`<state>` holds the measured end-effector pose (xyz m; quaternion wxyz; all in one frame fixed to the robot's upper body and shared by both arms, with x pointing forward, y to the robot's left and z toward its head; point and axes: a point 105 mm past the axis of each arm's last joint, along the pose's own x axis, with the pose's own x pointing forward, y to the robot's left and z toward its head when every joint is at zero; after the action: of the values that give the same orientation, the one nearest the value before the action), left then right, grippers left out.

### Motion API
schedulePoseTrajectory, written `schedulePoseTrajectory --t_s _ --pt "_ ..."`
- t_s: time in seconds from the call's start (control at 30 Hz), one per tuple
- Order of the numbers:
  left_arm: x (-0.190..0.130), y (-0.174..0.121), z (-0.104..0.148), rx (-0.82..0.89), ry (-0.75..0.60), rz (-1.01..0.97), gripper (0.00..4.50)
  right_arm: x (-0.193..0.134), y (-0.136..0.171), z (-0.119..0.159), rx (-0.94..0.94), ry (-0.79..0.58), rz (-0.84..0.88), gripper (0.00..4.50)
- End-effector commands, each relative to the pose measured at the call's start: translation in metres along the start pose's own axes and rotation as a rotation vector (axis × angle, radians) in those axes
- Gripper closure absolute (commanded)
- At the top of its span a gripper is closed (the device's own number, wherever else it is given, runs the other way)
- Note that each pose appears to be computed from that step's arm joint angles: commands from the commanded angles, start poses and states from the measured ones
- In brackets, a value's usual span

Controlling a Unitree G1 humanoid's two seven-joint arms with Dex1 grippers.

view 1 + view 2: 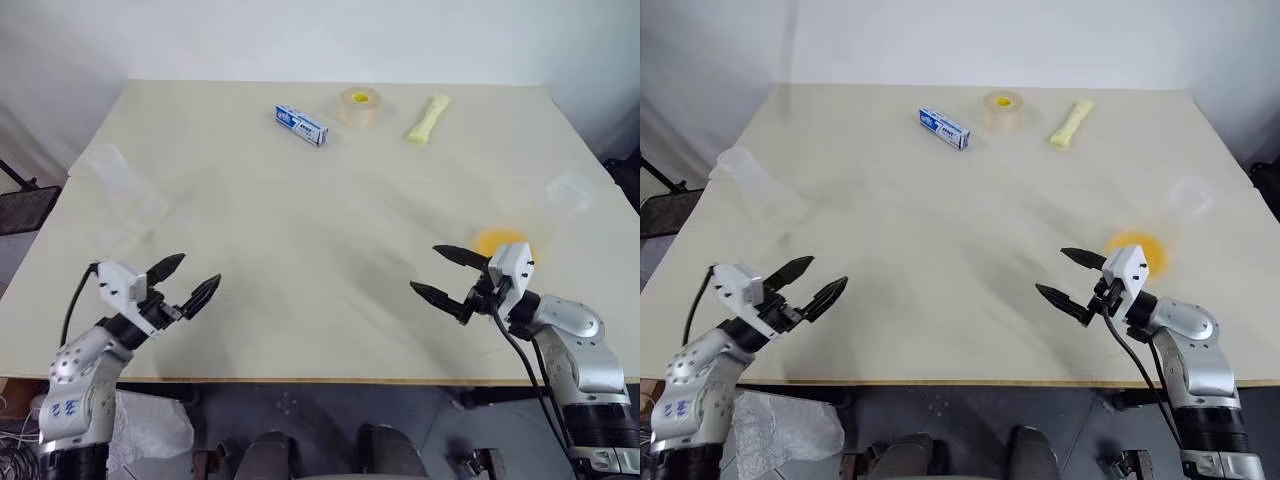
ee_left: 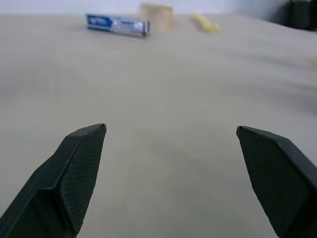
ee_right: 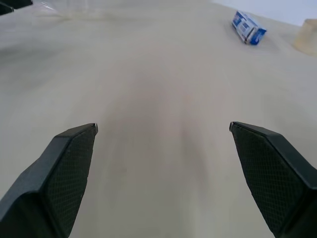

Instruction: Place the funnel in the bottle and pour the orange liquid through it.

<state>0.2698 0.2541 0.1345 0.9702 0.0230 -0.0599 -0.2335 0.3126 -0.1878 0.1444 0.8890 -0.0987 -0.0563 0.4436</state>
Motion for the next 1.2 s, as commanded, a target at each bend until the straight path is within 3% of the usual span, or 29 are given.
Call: schedulePoseTrajectory --t_s 0.03,0.17,0.33,0.8,1.2 --pt "-0.028 0.003 0.02 0.037 -0.042 0.091 0.0 0.008 -0.005 0.006 -0.015 -0.024 0.038 0.02" --pt "-0.053 0.014 0.025 0.043 -0.024 0.224 0.0 0.022 -0.009 0.012 -0.037 -0.048 0.072 0.02" --pt "-0.056 0.048 0.036 0.024 -0.037 0.428 0.0 0.032 -0.005 0.021 -0.049 -0.088 0.113 0.02" --pt "0.021 0.138 0.073 0.12 -0.068 0.624 0.0 0.047 0.004 0.057 -0.066 -0.187 0.19 0.02" --pt "0.075 0.162 0.078 0.11 -0.093 0.595 0.0 0.051 0.009 0.062 -0.075 -0.202 0.187 0.02"
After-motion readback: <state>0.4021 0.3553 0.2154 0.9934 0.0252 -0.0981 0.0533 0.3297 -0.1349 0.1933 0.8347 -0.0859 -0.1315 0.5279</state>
